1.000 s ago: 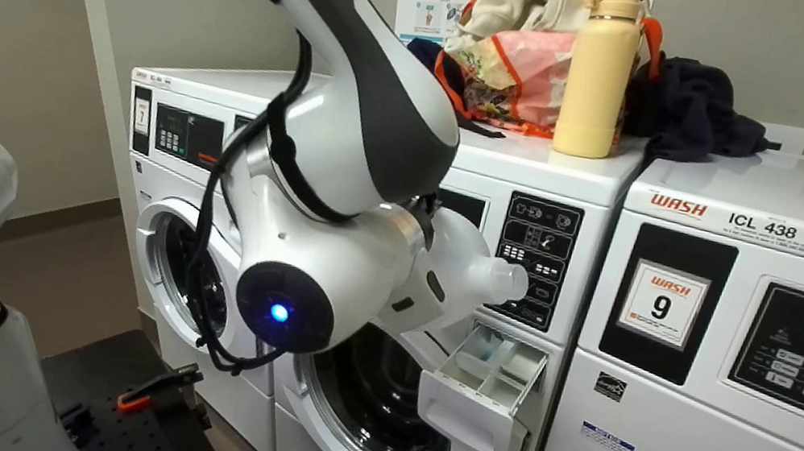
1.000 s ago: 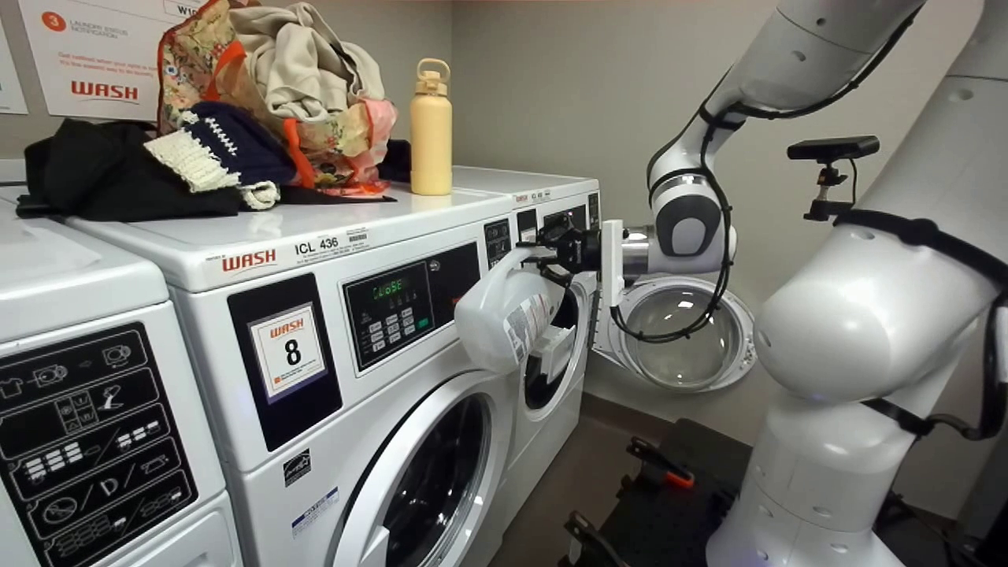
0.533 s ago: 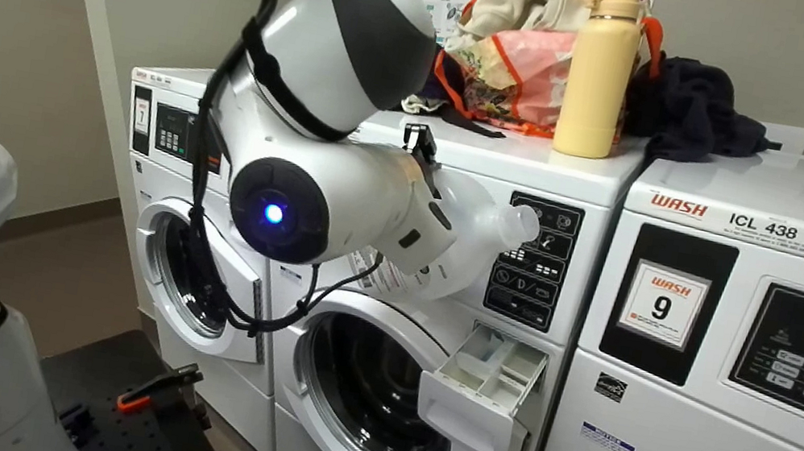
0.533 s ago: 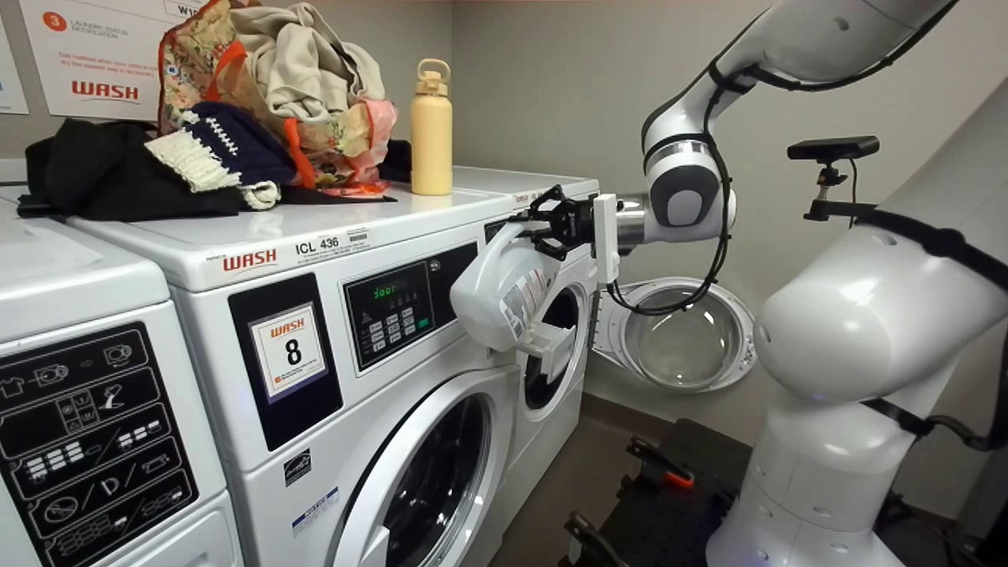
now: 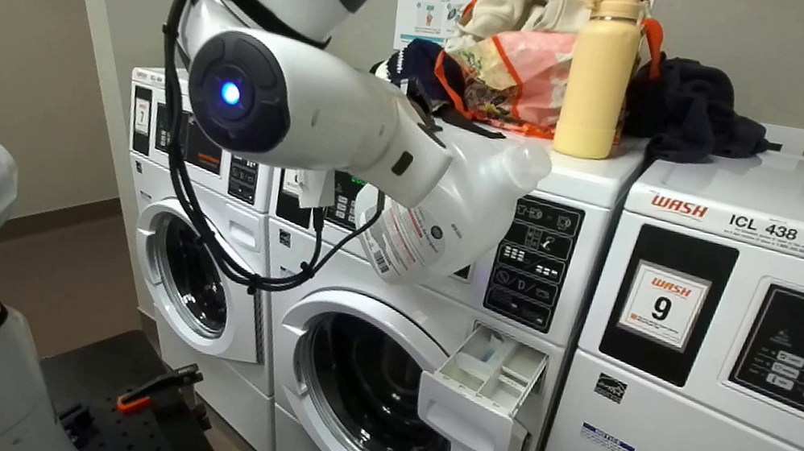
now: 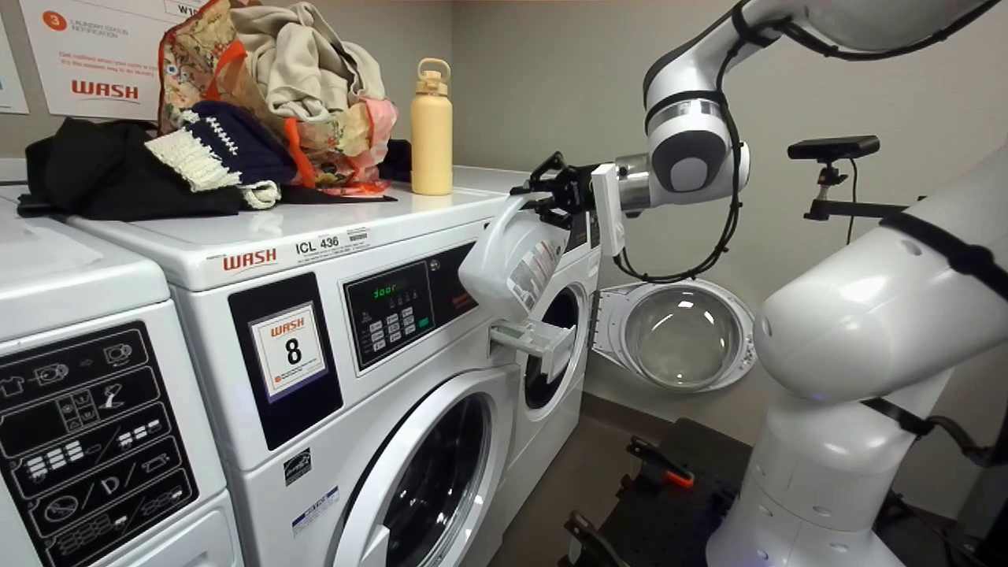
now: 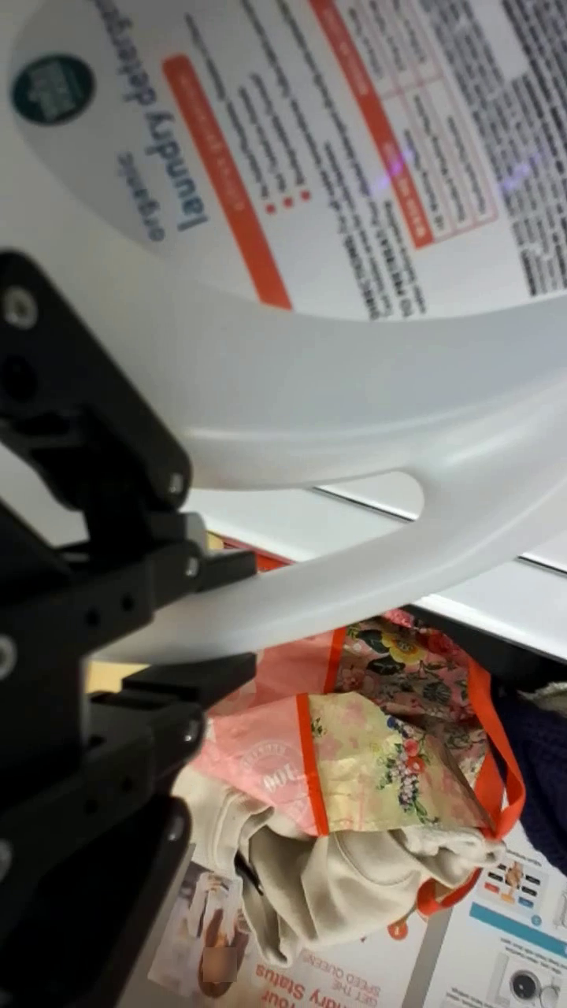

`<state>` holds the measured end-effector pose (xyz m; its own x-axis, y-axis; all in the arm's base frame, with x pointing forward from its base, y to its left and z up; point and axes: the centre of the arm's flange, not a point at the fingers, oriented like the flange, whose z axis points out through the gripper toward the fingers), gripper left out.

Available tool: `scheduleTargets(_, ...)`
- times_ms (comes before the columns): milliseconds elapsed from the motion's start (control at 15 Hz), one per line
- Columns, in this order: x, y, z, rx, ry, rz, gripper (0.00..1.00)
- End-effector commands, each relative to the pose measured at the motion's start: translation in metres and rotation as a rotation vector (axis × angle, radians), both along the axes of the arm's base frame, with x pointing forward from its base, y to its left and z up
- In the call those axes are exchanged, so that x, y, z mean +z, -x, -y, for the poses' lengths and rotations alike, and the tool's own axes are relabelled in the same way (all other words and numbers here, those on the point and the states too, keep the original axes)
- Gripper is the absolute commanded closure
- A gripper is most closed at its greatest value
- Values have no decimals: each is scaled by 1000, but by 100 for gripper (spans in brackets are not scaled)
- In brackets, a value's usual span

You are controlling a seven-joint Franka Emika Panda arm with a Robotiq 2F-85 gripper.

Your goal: Pour some liquid from the white container into the washing machine soap chamber

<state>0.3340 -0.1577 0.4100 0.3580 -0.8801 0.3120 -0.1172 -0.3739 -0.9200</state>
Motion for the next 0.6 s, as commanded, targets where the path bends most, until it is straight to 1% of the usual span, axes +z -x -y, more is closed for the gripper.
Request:
scheduleTargets(0, 51, 38, -20, -34, 95, 80, 93)
scheduleTargets(200, 78, 42, -26, -55, 181, 119, 93)
scheduleTargets(467, 109, 38, -37, -80, 285, 209, 93)
scheduleTargets(533, 117, 36, -40, -83, 313, 242, 93)
